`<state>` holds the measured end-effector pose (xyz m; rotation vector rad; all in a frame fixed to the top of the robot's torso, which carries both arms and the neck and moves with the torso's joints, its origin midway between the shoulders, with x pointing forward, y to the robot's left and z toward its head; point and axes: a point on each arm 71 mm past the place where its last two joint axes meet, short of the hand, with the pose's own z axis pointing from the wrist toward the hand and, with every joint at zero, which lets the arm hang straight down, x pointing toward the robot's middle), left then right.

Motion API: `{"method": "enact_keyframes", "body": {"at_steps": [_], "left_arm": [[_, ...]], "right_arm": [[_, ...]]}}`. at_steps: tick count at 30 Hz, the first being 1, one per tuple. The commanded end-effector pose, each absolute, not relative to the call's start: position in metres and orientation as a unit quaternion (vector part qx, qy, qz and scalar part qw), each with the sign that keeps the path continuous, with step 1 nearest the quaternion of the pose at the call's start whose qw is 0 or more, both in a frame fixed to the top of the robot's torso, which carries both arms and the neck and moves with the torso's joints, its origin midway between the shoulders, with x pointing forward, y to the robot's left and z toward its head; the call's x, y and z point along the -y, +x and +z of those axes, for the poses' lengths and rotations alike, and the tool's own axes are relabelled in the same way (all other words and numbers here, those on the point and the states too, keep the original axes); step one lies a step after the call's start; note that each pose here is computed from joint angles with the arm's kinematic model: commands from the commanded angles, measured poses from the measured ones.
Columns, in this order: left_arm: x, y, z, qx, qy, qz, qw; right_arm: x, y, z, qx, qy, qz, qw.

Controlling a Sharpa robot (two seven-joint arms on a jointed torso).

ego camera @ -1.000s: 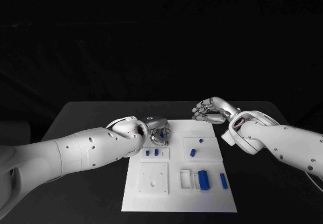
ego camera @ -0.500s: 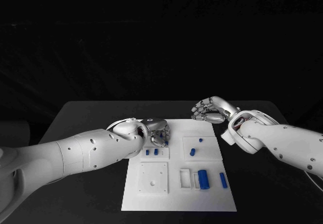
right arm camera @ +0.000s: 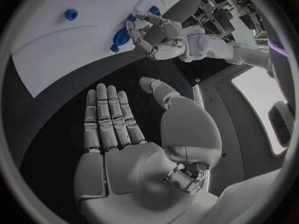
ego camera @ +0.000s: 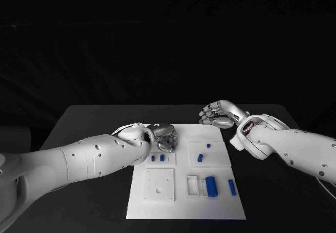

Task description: Assemble the parts on the task board

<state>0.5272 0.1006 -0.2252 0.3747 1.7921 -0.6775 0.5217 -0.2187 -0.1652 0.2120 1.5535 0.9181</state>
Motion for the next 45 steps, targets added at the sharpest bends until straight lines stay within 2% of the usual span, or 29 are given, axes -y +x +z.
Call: {"method": "enact_keyframes", "body": {"at_steps": [1,21,45], "left_arm": [[-0.0966,0.5231,-0.2321,-0.772,0.173,-0.288,0.54],[-0.0994,0.5236,-0.2352,-0.774,0.183,-0.27,0.543],[-0.1046,0.5203,-0.2266,-0.734,0.152,-0.311,0.585]], "right_arm": [[0.2165,0.5209,-0.1652,-0.675,0.085,0.404,0.611],[0.216,0.5208,-0.1652,-0.675,0.085,0.405,0.611],[0.2161,0.5207,-0.165,-0.674,0.085,0.405,0.611]]}}
